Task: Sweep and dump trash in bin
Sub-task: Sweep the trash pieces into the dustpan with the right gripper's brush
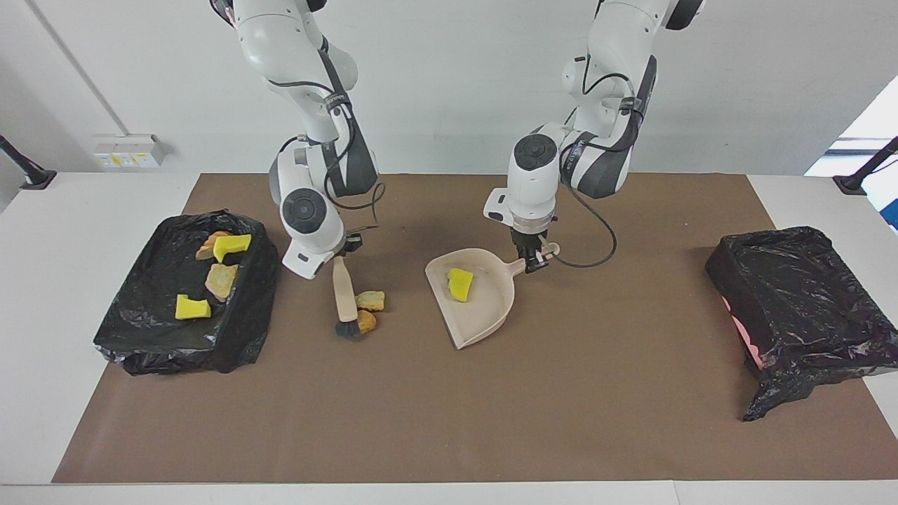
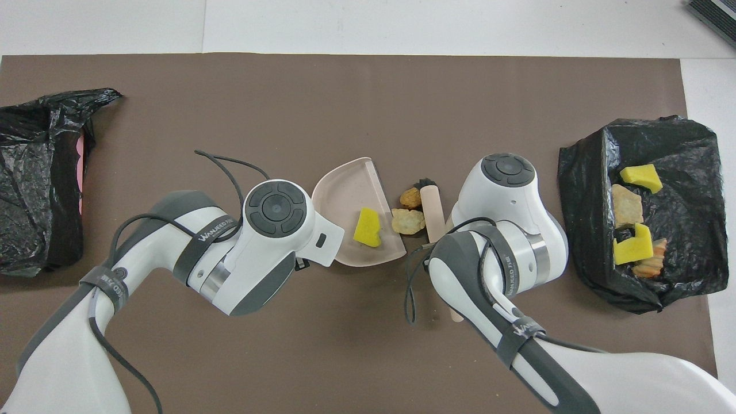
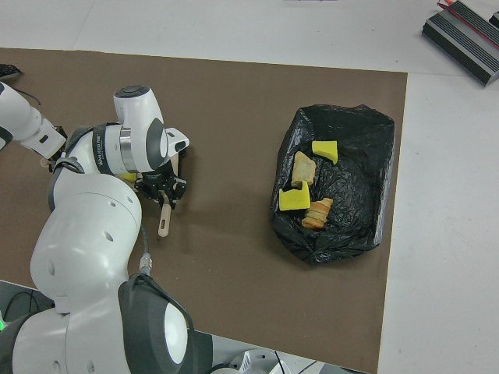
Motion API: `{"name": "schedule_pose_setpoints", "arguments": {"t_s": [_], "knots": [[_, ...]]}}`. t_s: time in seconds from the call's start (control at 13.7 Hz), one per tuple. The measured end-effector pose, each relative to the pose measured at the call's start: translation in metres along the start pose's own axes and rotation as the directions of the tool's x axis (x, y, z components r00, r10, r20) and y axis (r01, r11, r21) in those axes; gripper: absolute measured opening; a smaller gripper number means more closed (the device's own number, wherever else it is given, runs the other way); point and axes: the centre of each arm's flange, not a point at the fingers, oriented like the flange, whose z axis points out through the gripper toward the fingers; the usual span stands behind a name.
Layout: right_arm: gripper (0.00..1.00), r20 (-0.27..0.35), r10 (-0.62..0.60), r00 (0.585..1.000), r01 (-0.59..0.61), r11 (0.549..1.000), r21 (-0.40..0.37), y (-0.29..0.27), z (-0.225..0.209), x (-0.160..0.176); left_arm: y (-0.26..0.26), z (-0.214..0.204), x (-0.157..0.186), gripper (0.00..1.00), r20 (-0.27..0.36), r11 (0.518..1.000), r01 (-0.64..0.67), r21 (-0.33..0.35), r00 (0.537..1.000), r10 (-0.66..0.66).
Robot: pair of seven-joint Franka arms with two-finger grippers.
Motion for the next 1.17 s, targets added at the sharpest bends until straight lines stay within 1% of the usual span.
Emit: {"name": "schedule_pose_setpoints", "arguments": {"t_s": [0.15, 0.29, 0.37, 0.51, 0.59, 0.73, 0.81, 0.88, 0.95, 1.02, 1.17], "knots": [[0.26, -0.017, 0.040, 0.999, -0.038, 0.996, 0.082, -0.026, 0.002, -0.001, 0.000, 0.000, 0.000, 0.32, 0.000, 1.000, 0.000, 0.000, 1.000, 0.000], [0.26, 0.001, 0.082, 0.997, -0.081, 0.981, 0.176, -0.047, 0.004, -0.004, 0.000, 0.000, 0.000, 0.32, 0.000, 1.000, 0.001, -0.001, 1.000, -0.001], [0.26, 0.014, 0.108, 0.994, -0.109, 0.974, 0.201, -0.059, 0.004, -0.007, 0.000, 0.000, 0.000, 0.32, 0.000, 1.000, 0.001, -0.001, 1.000, -0.001], [0.26, 0.026, 0.173, 0.985, -0.174, 0.964, 0.201, -0.086, 0.000, -0.013, 0.000, 0.000, 0.000, 0.32, 0.000, 1.000, 0.001, -0.001, 1.000, -0.001], [0.26, 0.028, 0.185, 0.982, -0.187, 0.962, 0.200, -0.094, -0.005, -0.015, 0.000, 0.001, 0.000, 0.32, 0.000, 1.000, 0.001, -0.001, 1.000, -0.001], [0.26, 0.055, 0.184, 0.981, -0.191, 0.961, 0.201, -0.094, -0.033, -0.019, 0.000, 0.001, 0.000, 0.32, 0.000, 1.000, 0.001, -0.001, 1.000, -0.001], [0.26, 0.058, 0.183, 0.981, -0.191, 0.964, 0.187, -0.083, -0.054, -0.020, 0.000, 0.001, 0.000, 0.32, 0.000, 1.000, 0.001, -0.001, 1.000, -0.001], [0.26, 0.037, 0.174, 0.984, -0.177, 0.974, 0.139, -0.062, -0.075, -0.019, 0.000, 0.001, 0.000, 0.32, 0.000, 1.000, 0.001, -0.001, 1.000, -0.001], [0.26, 0.001, 0.132, 0.991, -0.132, 0.989, 0.069, -0.039, -0.089, -0.017, 0.000, 0.001, 0.000, 0.32, 0.000, 1.000, 0.001, -0.001, 1.000, -0.001], [0.26, -0.025, 0.071, 0.997, -0.071, 0.997, 0.004, -0.021, -0.093, -0.014, 0.000, 0.001, 0.000, 0.32, 0.000, 1.000, 0.002, -0.002, 1.000, -0.002], [0.26, -0.036, -0.041, 0.999, 0.037, 0.991, -0.126, 0.000, -0.082, -0.003, -0.001, 0.001, 0.000, 0.32, 0.000, 1.000, 0.002, -0.002, 1.000, -0.002]]}}
